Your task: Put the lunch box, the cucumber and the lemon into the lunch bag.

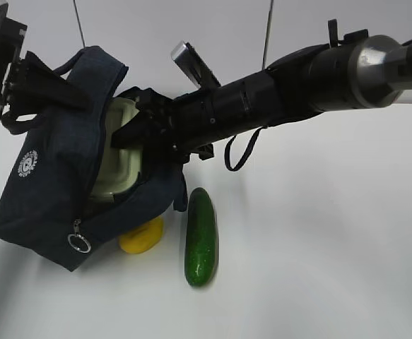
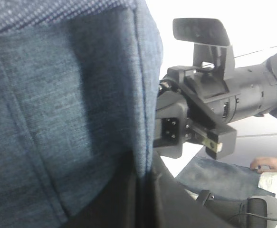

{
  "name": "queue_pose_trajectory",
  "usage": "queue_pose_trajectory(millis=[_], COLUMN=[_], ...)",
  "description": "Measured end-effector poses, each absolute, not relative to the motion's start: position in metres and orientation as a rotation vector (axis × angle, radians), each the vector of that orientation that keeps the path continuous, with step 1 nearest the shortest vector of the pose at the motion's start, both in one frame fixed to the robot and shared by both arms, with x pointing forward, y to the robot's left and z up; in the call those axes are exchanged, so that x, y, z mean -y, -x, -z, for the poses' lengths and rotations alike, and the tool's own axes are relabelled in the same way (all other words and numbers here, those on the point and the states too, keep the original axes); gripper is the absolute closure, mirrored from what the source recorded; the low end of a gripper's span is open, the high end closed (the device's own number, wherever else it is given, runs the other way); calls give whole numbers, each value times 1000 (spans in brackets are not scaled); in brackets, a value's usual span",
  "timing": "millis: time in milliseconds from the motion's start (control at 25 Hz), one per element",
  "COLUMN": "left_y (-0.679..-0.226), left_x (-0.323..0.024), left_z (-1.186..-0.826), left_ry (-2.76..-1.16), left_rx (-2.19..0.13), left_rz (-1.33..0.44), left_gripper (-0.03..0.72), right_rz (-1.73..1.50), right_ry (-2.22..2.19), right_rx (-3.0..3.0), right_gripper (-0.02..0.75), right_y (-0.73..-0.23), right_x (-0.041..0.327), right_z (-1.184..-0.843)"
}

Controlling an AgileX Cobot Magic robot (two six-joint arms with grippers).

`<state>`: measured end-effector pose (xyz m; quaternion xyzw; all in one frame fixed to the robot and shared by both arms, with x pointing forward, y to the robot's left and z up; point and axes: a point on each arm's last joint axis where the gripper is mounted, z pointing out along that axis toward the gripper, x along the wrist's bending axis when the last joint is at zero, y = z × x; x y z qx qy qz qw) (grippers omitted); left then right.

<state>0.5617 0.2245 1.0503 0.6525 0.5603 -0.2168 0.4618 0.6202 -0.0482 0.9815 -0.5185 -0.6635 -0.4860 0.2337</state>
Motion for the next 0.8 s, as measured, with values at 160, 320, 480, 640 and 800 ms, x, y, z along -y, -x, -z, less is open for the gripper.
queue_pose_trajectory(millis=[160, 320, 480, 640, 800], left_y=[-566, -570, -571, -572, -572], left_x=[-224, -224, -224, -225, -225], left_z=[-1041, -1032, -1029, -1028, -1027], left_ry=[-1611, -1614, -1614, -1615, -1614], left_rx=[-1385, -1398, -1399, -1400, -1404], left_rz=[556, 576, 574, 571, 568], left_gripper=[697, 697, 697, 697, 697], right_rz=[1317, 1310, 1316, 1307, 1299], right_ry=[1435, 1448, 1468, 1467, 1455], right_rx=[1780, 1769, 1753, 1702, 1689], right_gripper=[381, 381, 381, 381, 381], right_y=[-622, -622, -623, -630, -634], right_x=[42, 38, 34, 28, 25], right_z=[-971, -965, -960, -949, -942])
